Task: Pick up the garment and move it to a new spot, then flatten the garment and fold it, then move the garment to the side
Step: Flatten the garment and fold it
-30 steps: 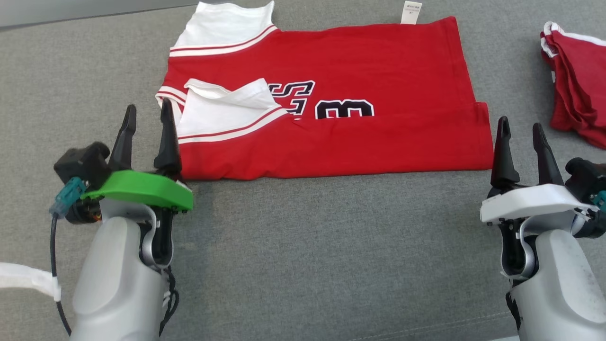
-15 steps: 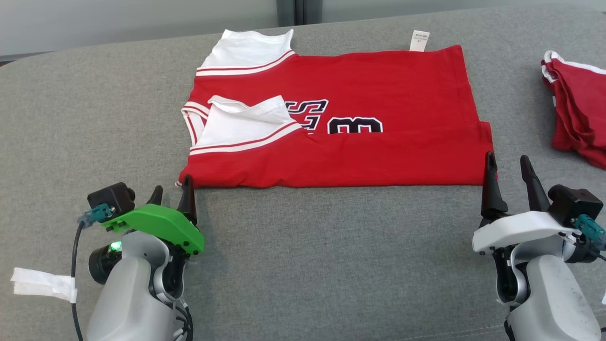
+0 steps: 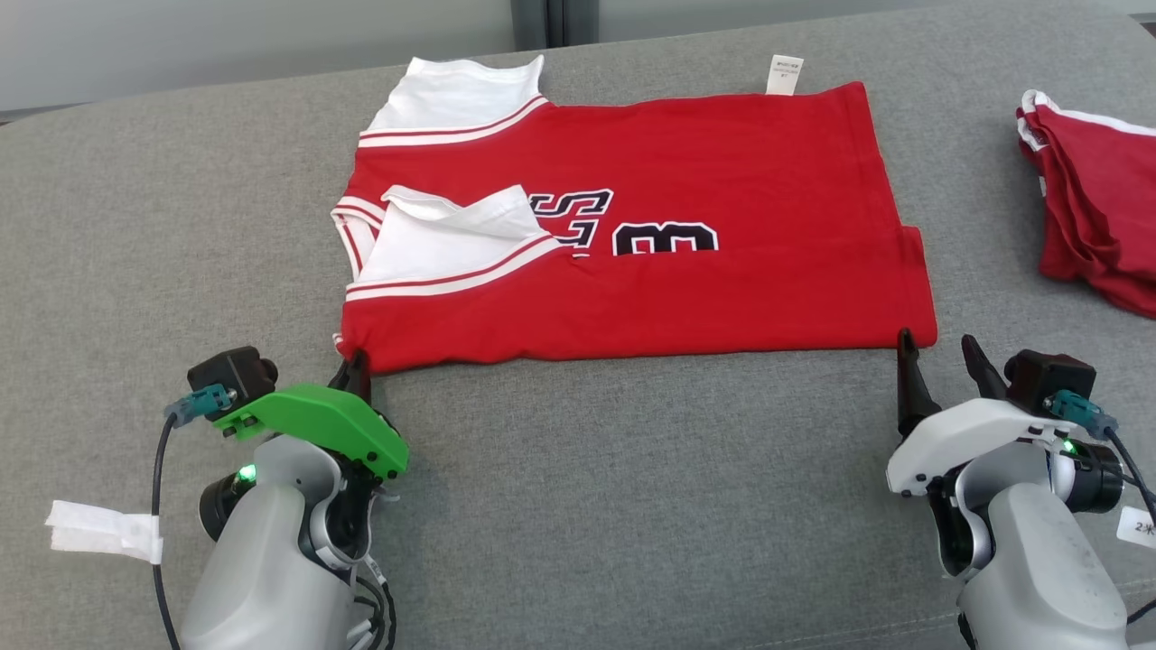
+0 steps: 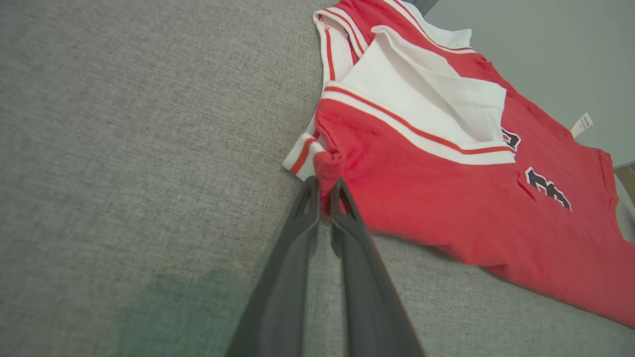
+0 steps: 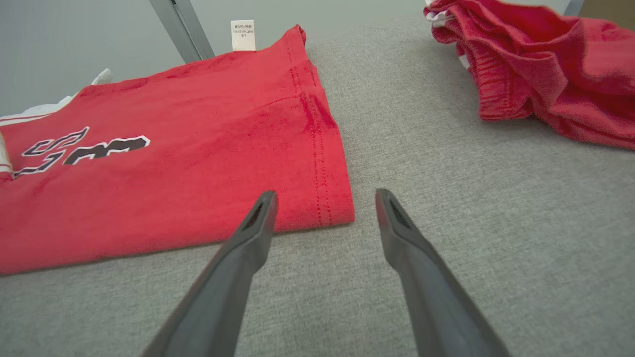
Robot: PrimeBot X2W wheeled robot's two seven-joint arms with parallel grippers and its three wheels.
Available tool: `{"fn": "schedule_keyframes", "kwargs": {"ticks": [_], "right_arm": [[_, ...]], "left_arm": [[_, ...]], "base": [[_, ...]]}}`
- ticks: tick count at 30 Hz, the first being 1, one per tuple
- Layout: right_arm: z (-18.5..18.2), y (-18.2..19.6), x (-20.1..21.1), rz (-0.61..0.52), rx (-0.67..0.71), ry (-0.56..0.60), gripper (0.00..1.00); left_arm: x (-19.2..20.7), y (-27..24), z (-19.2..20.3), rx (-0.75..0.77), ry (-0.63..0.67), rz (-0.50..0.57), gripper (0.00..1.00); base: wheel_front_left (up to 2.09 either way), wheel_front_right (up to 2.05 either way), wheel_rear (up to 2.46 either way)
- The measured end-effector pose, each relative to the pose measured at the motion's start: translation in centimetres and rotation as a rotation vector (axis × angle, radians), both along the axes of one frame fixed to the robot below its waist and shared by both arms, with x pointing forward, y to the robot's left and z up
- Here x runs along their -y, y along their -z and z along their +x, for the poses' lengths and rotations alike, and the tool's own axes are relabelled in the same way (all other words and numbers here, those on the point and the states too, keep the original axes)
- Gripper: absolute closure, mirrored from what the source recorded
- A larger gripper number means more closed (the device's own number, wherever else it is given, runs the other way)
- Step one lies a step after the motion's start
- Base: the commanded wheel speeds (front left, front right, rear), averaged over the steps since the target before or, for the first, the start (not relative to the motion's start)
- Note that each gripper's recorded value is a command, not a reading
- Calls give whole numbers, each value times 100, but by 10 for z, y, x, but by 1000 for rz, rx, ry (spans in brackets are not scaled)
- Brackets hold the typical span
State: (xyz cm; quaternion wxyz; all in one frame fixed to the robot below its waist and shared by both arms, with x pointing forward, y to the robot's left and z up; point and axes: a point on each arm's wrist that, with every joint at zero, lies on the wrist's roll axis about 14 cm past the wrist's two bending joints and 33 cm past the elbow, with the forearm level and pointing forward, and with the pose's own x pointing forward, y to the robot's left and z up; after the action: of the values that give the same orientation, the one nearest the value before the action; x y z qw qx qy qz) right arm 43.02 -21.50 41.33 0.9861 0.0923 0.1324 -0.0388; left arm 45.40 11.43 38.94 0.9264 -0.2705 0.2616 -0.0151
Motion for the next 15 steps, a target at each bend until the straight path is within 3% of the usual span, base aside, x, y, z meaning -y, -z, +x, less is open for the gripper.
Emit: {"fn": "schedule_keyframes", "kwargs": {"ticks": [10, 11, 12, 14, 15], "right_arm": [[16, 27, -2, 77, -121, 36, 0], [18, 30, -4, 84, -133, 32, 11], [20, 31, -7, 88, -141, 26, 52], [24, 32, -10, 98, -148, 23, 75], [27, 32, -11, 112, -144, 28, 94]], "left_arm": [[-4, 3, -4, 2, -30, -29, 100], [-4, 3, -4, 4, -36, -36, 100], [-5, 3, -4, 5, -42, -43, 100], [-6, 3, -4, 11, -50, -49, 100], [-7, 2, -4, 21, -60, -61, 100]], "base": [[0, 0, 0], [0, 0, 0], [0, 0, 0], [0, 0, 0], [0, 0, 0]]}}
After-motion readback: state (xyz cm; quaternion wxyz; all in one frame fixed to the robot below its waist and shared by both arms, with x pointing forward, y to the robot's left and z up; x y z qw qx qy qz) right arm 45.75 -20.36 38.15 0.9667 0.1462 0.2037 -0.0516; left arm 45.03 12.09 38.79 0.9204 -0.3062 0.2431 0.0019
